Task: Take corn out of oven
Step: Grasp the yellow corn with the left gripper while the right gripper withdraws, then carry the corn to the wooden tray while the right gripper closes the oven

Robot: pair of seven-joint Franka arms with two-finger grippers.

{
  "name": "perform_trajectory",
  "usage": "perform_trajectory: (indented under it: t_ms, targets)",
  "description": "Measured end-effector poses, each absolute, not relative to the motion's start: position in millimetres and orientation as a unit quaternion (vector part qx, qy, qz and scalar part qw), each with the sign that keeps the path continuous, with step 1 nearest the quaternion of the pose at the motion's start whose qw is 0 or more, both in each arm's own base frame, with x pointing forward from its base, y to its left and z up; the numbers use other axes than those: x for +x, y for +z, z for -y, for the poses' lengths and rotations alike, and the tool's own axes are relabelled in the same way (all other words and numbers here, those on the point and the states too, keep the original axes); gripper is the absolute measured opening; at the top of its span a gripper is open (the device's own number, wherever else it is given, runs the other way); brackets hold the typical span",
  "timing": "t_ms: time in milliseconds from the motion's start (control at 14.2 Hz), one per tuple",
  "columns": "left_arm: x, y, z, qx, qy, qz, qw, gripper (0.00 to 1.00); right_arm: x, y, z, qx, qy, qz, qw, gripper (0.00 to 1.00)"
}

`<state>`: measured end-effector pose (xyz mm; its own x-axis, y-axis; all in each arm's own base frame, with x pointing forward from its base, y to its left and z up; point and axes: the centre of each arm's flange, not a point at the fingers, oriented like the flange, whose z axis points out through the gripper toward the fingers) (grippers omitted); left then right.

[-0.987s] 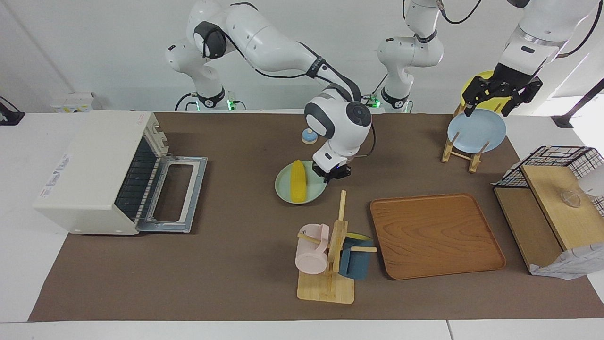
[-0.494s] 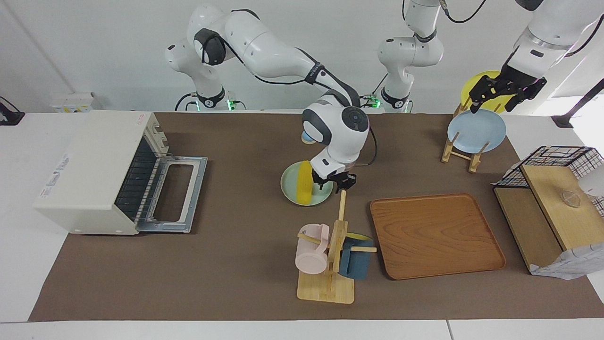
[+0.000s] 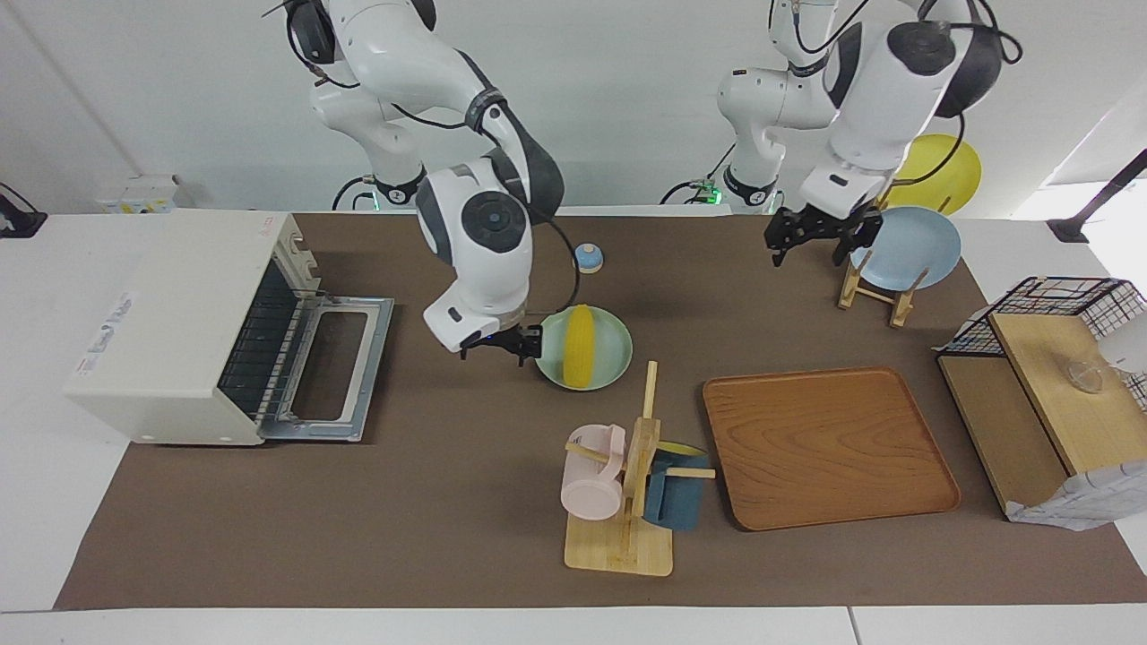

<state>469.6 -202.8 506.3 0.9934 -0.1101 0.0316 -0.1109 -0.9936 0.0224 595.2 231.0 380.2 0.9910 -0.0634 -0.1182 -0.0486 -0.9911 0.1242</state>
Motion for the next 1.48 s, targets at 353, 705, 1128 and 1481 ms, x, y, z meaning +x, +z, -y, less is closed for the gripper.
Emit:
perform_trajectory:
  t_ms: [353, 705, 1128, 1481]
  targets:
    - [448.0, 417.1, 370.0, 0.998, 0.032, 0.036, 0.037, 1.0, 587.0, 323.6, -127.2, 0.996, -0.076, -0.024, 0.048, 0.3]
    - [453.6, 347.0, 434.6, 0.998, 0.028, 0.029, 0.04, 1.0, 579.4, 305.3, -101.5, 0.99, -0.081, -0.061, 0.097, 0.01]
    - [440.8, 314.8, 464.5, 0.999, 0.018, 0.018, 0.033, 1.0, 576.5, 302.1, -98.5, 0.98, -0.08, -0.102, 0.152, 0.01]
    - [437.9, 310.2, 466.1, 0.999, 0.012, -0.033, 0.029, 0.59, 583.0, 353.7, -98.2, 0.967, -0.111, -0.147, 0.177, 0.01]
